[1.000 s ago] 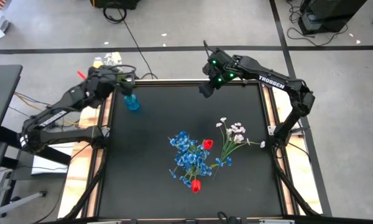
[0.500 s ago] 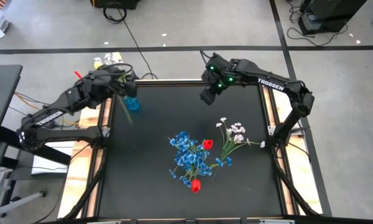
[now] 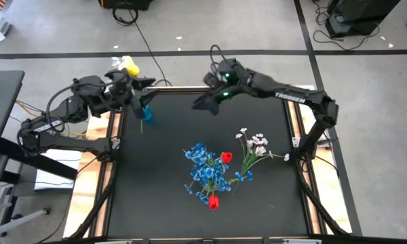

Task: Sort flowers into vase by color
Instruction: Put the yellow flower into the blue vase

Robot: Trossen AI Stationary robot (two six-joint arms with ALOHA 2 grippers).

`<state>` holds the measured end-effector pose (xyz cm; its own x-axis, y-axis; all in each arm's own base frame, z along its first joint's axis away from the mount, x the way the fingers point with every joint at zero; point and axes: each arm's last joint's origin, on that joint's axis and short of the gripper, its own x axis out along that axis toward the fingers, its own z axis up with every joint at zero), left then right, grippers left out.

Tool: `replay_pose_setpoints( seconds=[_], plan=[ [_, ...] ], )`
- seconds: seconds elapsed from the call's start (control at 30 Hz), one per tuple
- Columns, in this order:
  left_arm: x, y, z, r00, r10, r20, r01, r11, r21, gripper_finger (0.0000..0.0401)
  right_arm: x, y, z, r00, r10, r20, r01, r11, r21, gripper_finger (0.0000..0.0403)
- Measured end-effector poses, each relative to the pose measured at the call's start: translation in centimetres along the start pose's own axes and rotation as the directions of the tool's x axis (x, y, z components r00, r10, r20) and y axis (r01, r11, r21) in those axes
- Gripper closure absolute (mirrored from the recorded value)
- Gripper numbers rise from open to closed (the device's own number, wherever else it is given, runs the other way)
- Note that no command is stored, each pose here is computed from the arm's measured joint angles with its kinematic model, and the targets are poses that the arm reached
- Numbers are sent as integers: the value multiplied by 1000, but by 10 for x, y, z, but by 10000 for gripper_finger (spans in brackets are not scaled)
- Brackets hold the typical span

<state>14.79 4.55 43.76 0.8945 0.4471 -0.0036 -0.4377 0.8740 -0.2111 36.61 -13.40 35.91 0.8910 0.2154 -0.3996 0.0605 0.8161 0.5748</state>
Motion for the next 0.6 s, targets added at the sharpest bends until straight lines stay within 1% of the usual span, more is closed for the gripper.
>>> replay_pose_setpoints(
  seconds=[0.07,0.17,0.2,0.27,0.33,0.43,0.5,0.6],
  plan=[
    [6,-5,4,997,-53,48,52,998,20,160,9,10,7,994,71,83,-67,996,-51,202],
    [15,-10,10,987,-94,131,95,995,2,163,18,24,15,969,160,187,-137,982,-131,202],
    [19,-11,11,984,-99,147,102,995,-9,164,19,27,16,962,173,210,-145,979,-145,202],
    [28,-14,13,976,-107,189,118,992,-48,165,23,30,20,945,177,274,-131,976,-177,202],
    [37,-15,10,975,-109,193,128,988,-90,165,25,30,20,942,147,301,-98,980,-173,202],
    [49,-18,10,966,-115,231,155,974,-164,165,28,30,21,932,115,344,-46,979,-200,202],
    [55,-20,13,951,-123,285,190,957,-218,165,30,29,22,927,118,355,-45,977,-207,202],
    [61,-21,14,938,-127,323,223,933,-283,165,30,28,23,921,112,374,-32,977,-213,202]
  ],
)
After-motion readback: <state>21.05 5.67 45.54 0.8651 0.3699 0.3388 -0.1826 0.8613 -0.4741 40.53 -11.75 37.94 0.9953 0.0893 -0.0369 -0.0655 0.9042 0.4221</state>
